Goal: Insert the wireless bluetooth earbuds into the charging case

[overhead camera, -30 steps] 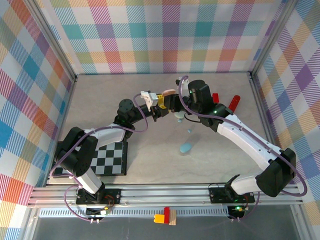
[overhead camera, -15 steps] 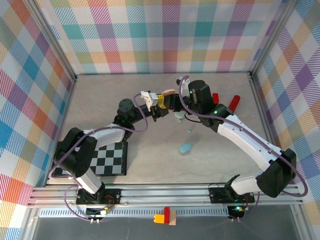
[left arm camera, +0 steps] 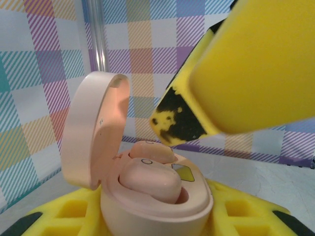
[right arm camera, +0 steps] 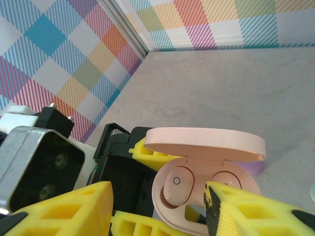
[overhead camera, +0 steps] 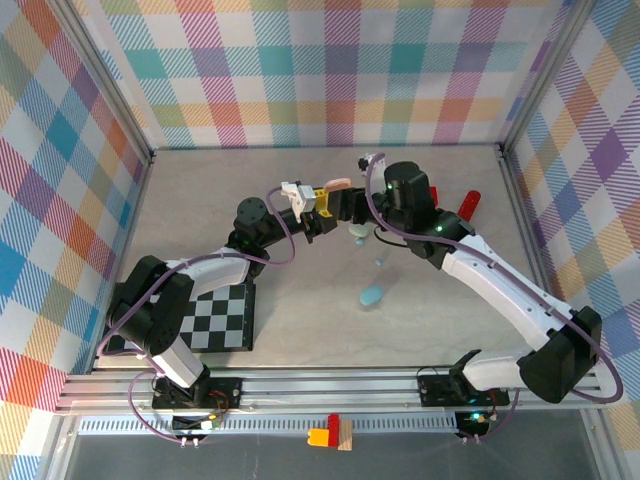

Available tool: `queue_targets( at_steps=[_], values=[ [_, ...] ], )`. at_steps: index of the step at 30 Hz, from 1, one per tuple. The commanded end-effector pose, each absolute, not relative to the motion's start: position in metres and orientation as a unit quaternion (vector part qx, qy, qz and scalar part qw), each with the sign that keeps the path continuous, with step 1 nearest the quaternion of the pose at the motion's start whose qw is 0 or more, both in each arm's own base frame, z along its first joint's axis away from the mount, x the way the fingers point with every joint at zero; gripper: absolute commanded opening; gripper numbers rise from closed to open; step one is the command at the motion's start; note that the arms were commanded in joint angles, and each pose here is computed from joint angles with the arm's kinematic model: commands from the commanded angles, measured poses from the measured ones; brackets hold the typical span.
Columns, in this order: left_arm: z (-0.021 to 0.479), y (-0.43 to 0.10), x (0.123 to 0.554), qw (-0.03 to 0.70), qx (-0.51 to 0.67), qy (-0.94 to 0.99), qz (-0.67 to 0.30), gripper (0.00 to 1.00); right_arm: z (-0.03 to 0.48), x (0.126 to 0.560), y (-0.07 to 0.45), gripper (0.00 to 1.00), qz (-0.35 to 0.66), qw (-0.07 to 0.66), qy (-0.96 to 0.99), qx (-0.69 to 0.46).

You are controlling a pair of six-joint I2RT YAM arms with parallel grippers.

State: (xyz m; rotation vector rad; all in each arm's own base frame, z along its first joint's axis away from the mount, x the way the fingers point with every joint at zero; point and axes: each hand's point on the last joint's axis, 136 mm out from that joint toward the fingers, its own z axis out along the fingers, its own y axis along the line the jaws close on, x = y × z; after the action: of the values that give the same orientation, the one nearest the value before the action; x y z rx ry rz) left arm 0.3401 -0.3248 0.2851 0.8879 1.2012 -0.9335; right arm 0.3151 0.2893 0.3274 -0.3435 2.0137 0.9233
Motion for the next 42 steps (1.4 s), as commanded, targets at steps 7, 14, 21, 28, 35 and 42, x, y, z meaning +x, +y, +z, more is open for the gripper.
queue_targets(
  at_steps=[7,14,21,28,35,42],
  values=[
    [0.312,-0.325,0.325,0.676,0.41,0.467,-0.397,0.38,0.383,0.301,0.287,0.54,0.409,0.493,0.749,-0.171],
    [0.309,-0.322,0.318,0.683,0.415,0.452,-0.396,0.38,0.376,0.333,0.283,0.53,0.383,0.452,0.797,-0.117],
    [0.308,-0.32,0.314,0.686,0.419,0.449,-0.39,0.38,0.371,0.338,0.297,0.54,0.393,0.41,0.813,-0.131],
    [0.312,-0.318,0.318,0.683,0.411,0.466,-0.384,0.39,0.364,0.325,0.297,0.53,0.403,0.383,0.819,-0.141],
    [0.322,-0.316,0.316,0.687,0.405,0.461,-0.388,0.39,0.357,0.318,0.283,0.54,0.398,0.377,0.827,-0.126],
    [0.328,-0.313,0.312,0.691,0.398,0.46,-0.391,0.39,0.363,0.326,0.253,0.59,0.426,0.404,0.808,-0.049]
  ],
)
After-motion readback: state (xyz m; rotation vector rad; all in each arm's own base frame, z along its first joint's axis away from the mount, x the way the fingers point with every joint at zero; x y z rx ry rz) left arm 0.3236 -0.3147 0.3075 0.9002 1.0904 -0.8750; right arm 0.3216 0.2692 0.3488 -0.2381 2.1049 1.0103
